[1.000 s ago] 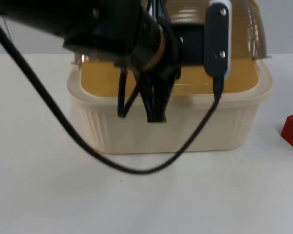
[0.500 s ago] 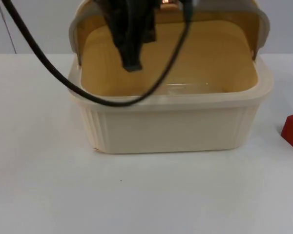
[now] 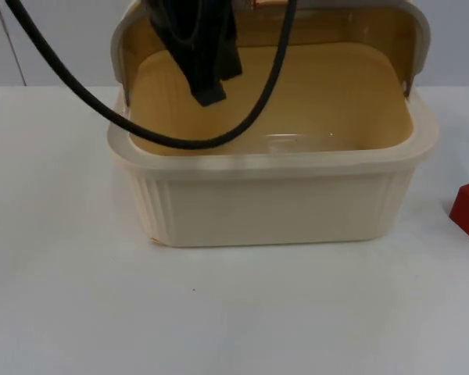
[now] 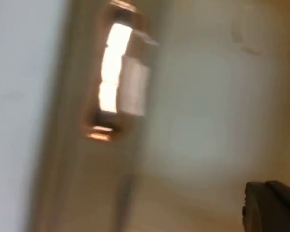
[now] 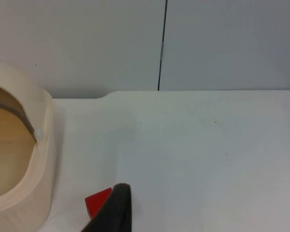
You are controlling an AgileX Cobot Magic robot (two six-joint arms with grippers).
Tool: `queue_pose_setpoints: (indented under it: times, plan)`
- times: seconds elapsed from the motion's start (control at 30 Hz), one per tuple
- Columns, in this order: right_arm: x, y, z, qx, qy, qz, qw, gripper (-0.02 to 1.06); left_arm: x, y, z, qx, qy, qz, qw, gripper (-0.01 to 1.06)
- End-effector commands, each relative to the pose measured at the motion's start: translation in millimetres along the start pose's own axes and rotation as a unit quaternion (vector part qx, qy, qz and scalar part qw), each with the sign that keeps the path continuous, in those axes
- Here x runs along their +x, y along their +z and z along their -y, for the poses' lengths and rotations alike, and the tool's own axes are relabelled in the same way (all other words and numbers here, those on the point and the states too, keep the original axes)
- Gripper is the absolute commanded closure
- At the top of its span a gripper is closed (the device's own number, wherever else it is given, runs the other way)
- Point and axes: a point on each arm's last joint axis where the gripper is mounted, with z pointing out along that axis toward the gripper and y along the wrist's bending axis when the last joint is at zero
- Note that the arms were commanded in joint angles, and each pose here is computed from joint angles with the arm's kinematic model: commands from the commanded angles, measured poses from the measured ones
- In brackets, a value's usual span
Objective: Open the box lid with the left hand, place the block into the box with the right hand, then close the box lid with the left hand.
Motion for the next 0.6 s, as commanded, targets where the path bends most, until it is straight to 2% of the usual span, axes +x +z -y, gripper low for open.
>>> queue_pose_setpoints:
  times: [0.0,0.17,0.27,0.33,0.37,0.43,0.5,0.53,0.57]
  plan:
    - [-2,-2,1,0.003,-0.004,0.008,1.0,0.0,-6,-13,6,0.033,-0.052,0.018,0.998,1.05]
    - [-2,-2,1,0.003,-0.004,0.008,1.0,0.0,-13,-34,8,0.039,-0.083,0.054,0.994,1.05]
    - [-2,-2,1,0.003,-0.004,0.008,1.0,0.0,-23,-71,6,0.015,-0.095,0.106,0.99,1.05]
    - [-2,-2,1,0.003,-0.003,0.008,1.0,0.0,-28,-99,1,-0.019,-0.102,0.148,0.984,1.05]
    - [-2,-2,1,0.003,-0.003,0.008,1.0,0.0,-28,-99,1,-0.019,-0.102,0.148,0.984,1.05]
    - [-2,-2,1,0.003,-0.003,0.008,1.0,0.0,-29,-126,-8,-0.066,-0.128,0.202,0.969,1.05]
    - [-2,-2,1,0.003,-0.003,0.008,1.0,0.0,-25,-157,-18,-0.108,-0.173,0.26,0.944,1.05]
    - [-2,-2,1,0.003,-0.003,0.008,1.0,0.0,-25,-157,-18,-0.108,-0.173,0.26,0.944,1.05]
    - [-2,-2,1,0.002,-0.002,0.008,1.0,0.0,-21,-170,-24,-0.125,-0.203,0.286,0.928,1.05]
